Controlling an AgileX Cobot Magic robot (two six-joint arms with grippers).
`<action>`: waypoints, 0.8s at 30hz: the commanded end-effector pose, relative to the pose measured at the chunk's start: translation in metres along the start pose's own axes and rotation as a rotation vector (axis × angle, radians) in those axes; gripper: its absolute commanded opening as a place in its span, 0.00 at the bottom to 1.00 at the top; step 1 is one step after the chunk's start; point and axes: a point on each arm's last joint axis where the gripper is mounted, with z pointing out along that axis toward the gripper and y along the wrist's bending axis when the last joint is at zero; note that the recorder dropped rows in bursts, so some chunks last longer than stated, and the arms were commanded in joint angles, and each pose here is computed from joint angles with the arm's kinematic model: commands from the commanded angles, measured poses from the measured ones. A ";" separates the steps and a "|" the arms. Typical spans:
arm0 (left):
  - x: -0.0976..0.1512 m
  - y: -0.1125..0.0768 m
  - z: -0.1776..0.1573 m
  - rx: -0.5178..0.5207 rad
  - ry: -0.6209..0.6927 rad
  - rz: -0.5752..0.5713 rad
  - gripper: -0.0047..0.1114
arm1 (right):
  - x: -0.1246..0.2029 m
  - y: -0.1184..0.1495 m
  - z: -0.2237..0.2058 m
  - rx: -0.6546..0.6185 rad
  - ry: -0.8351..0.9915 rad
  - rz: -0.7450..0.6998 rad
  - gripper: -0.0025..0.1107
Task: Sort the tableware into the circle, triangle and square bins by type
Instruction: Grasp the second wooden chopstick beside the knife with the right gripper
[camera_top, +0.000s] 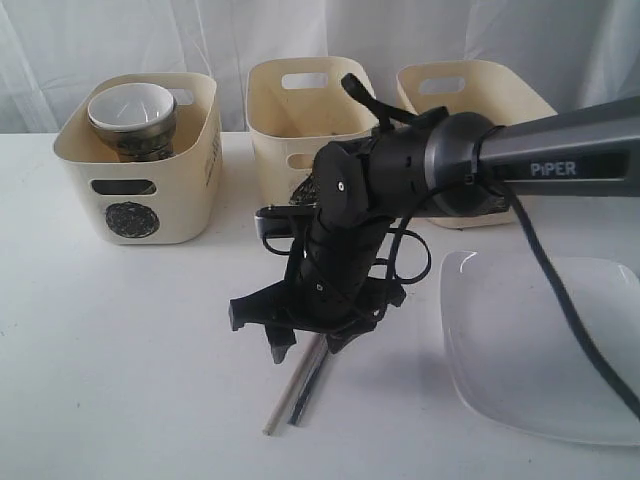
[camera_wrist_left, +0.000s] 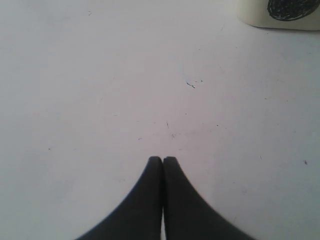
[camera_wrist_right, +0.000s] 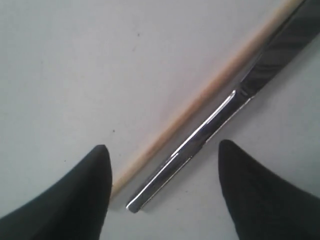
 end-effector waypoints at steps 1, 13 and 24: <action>0.004 0.000 0.001 0.004 0.030 -0.004 0.04 | -0.007 -0.004 0.006 0.062 -0.005 -0.010 0.54; 0.004 0.000 0.001 0.004 0.030 -0.004 0.04 | 0.006 -0.030 0.031 0.301 0.213 -0.082 0.54; 0.004 0.000 0.001 0.004 0.030 -0.004 0.04 | 0.002 -0.026 0.027 0.285 0.183 -0.081 0.53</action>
